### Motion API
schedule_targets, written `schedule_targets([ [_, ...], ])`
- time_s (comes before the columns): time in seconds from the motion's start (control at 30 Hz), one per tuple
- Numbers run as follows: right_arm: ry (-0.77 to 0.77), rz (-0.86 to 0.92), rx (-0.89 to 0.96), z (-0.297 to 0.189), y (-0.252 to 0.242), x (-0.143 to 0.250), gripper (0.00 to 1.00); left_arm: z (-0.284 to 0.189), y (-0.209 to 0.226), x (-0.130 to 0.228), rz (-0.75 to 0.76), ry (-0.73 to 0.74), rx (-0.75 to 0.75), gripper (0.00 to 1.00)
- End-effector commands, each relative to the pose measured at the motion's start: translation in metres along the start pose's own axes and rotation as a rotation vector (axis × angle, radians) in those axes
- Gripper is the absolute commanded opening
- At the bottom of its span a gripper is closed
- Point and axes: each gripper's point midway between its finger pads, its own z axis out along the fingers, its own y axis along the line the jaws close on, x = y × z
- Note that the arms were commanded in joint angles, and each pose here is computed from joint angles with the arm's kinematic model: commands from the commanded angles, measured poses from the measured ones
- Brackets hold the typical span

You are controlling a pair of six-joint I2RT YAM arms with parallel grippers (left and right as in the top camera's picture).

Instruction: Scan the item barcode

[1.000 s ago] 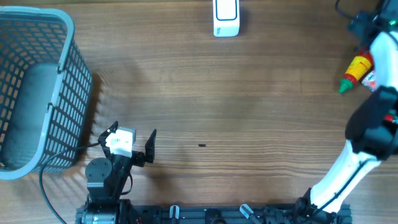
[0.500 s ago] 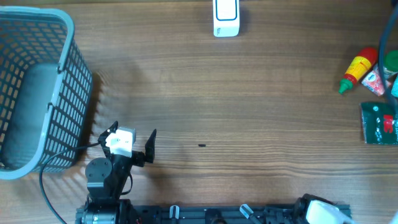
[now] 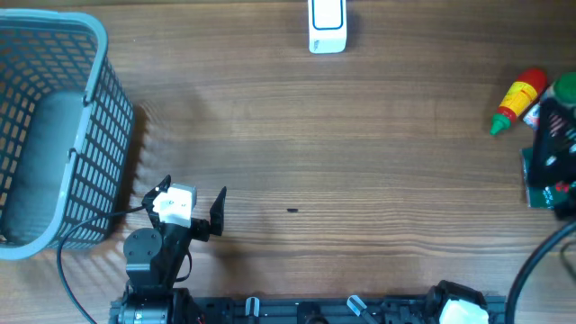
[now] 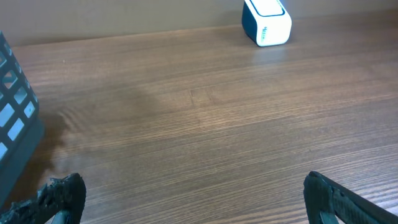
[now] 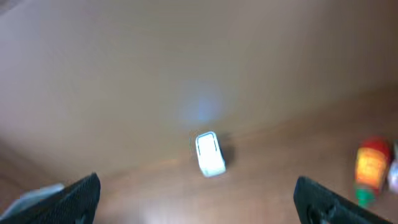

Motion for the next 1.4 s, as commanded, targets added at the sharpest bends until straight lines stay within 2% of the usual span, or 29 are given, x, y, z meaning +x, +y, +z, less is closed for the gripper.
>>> schedule_targets([
  [0.0,0.082,0.047,0.084,-0.002,-0.017,0.023,1.00,0.000,-0.003,0.001,0.016,-0.003,0.015,1.00],
  [0.13,0.197,0.093,0.186,-0.004,-0.038,0.054,1.00,0.000,-0.003,0.000,0.017,-0.003,0.016,1.00],
  [0.27,0.195,0.043,0.210,0.004,-0.049,0.057,1.00,0.000,-0.003,0.000,0.017,-0.003,0.016,1.00],
  [0.47,0.090,-0.087,0.073,0.016,-0.037,0.064,1.00,0.000,-0.003,0.000,0.017,-0.003,0.016,1.00],
  [0.7,-0.099,-0.185,-0.131,0.034,-0.031,0.103,1.00,0.000,-0.003,0.000,0.017,-0.003,0.016,1.00],
  [0.87,-0.226,-0.210,-0.169,0.052,-0.051,0.138,1.00,0.000,-0.003,0.000,0.017,-0.003,0.016,1.00],
  [1.03,-0.256,-0.205,-0.145,0.067,-0.077,0.180,1.00,0.000,-0.003,0.001,0.016,-0.003,0.015,1.00],
  [1.37,-0.436,-0.236,-0.219,0.090,-0.087,0.205,1.00,0.000,-0.003,0.000,0.017,-0.003,0.016,1.00],
])
